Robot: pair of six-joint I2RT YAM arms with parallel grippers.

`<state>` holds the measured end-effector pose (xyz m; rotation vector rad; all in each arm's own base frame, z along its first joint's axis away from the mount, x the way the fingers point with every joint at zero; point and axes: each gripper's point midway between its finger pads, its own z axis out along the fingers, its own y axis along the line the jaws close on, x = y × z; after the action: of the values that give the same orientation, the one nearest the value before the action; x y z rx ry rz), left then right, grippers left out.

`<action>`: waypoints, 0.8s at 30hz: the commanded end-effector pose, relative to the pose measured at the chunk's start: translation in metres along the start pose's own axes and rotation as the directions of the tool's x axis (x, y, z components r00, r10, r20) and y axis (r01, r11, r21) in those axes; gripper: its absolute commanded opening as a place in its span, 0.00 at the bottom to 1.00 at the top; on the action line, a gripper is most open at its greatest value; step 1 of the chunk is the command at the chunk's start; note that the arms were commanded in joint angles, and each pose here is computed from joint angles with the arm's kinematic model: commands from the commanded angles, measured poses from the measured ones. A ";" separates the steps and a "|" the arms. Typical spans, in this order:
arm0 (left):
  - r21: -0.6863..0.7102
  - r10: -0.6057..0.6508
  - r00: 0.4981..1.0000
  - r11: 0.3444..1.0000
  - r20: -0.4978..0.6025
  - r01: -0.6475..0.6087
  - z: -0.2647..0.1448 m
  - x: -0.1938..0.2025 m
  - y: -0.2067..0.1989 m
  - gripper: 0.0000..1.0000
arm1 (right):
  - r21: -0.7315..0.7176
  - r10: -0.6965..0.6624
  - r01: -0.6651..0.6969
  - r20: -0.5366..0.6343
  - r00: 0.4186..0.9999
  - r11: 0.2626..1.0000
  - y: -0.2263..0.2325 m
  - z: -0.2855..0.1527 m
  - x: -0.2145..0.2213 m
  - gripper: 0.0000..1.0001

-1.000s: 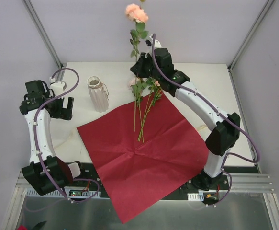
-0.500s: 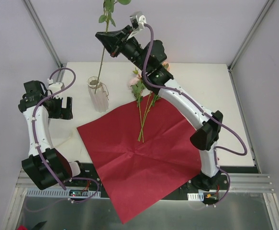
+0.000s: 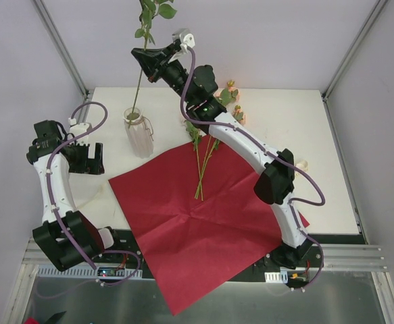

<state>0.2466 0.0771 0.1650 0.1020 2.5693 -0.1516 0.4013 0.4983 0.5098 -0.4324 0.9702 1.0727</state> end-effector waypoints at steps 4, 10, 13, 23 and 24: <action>0.029 0.025 1.000 0.999 -0.003 -0.025 -0.002 0.008 -0.006 0.99 | -0.056 0.010 0.003 0.223 0.975 0.998 0.014 -0.001 -0.098 0.01; 0.039 0.021 1.000 0.999 -0.016 -0.021 0.001 0.011 -0.006 0.99 | -0.077 0.043 -0.024 0.247 0.968 0.997 0.016 -0.007 -0.121 0.01; 0.040 0.018 1.000 0.999 -0.010 -0.018 0.001 0.010 -0.007 0.99 | -0.068 0.049 -0.033 0.239 0.970 0.997 0.012 -0.008 -0.119 0.01; 0.035 0.026 1.000 0.999 -0.013 -0.026 0.001 0.010 -0.005 0.99 | -0.059 0.079 -0.068 0.216 0.973 0.996 0.001 -0.009 -0.108 0.01; 0.035 0.026 1.000 0.999 -0.010 -0.025 0.001 0.010 -0.005 0.99 | -0.056 0.076 -0.066 0.208 0.975 0.996 0.000 -0.008 -0.103 0.01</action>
<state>0.2406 0.0768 0.1581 0.1228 2.5870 -0.1556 0.4089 0.4591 0.5452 -0.3290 0.9058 1.1577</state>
